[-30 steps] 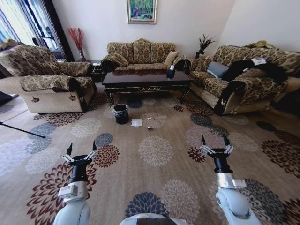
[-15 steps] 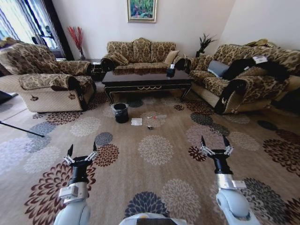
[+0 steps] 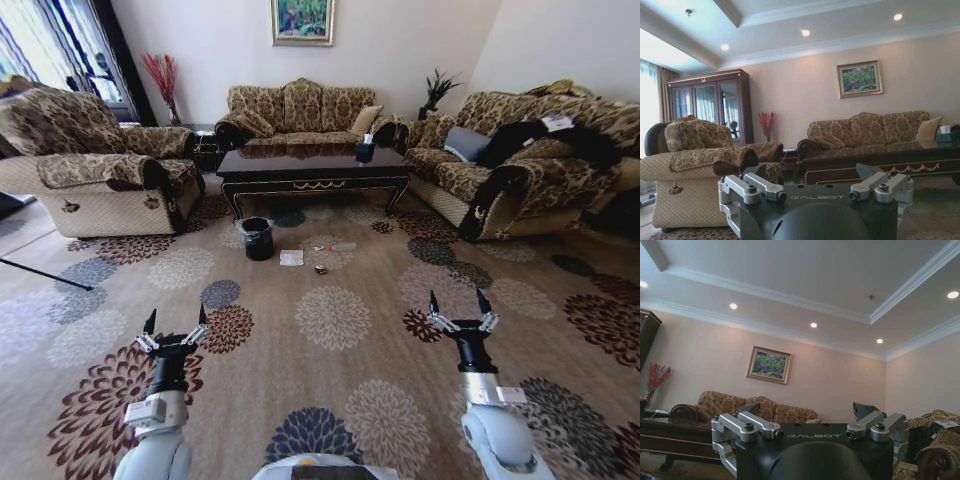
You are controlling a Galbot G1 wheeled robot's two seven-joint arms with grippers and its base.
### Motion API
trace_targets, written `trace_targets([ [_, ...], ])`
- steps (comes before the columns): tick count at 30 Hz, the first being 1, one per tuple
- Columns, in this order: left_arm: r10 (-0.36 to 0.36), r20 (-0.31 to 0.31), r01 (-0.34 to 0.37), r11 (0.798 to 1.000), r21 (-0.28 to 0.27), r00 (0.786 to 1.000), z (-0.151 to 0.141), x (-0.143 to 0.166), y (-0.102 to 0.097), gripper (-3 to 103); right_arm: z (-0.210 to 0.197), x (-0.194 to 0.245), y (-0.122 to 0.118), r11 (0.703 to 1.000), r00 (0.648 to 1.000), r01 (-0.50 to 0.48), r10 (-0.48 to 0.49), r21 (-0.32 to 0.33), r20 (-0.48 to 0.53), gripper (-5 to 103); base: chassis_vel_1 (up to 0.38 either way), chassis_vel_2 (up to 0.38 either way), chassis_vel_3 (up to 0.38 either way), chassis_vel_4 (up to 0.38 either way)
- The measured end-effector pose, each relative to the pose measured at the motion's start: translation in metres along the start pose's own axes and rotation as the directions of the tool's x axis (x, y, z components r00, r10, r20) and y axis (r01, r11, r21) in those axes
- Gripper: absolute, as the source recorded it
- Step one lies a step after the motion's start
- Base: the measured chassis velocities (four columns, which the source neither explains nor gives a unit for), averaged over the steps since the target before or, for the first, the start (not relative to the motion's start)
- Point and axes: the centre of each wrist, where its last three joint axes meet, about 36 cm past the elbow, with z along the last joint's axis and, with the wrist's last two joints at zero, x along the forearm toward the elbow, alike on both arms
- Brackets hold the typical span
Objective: Move to the front of the table and pick up the trash from the floor, then place it into the trash bin.
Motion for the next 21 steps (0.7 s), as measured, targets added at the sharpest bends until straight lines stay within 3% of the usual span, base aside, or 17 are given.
trace_targets([
  [21, -0.002, -0.001, 0.002, 1.000, 0.000, 1.000, -0.0005, 0.0013, -0.0013, 100, -0.0020, -0.0071, 0.0009, 1.000, 1.000, -0.004, 0.004, -0.015, 0.030, 100, 0.000, 0.000, 0.000, 0.000],
])
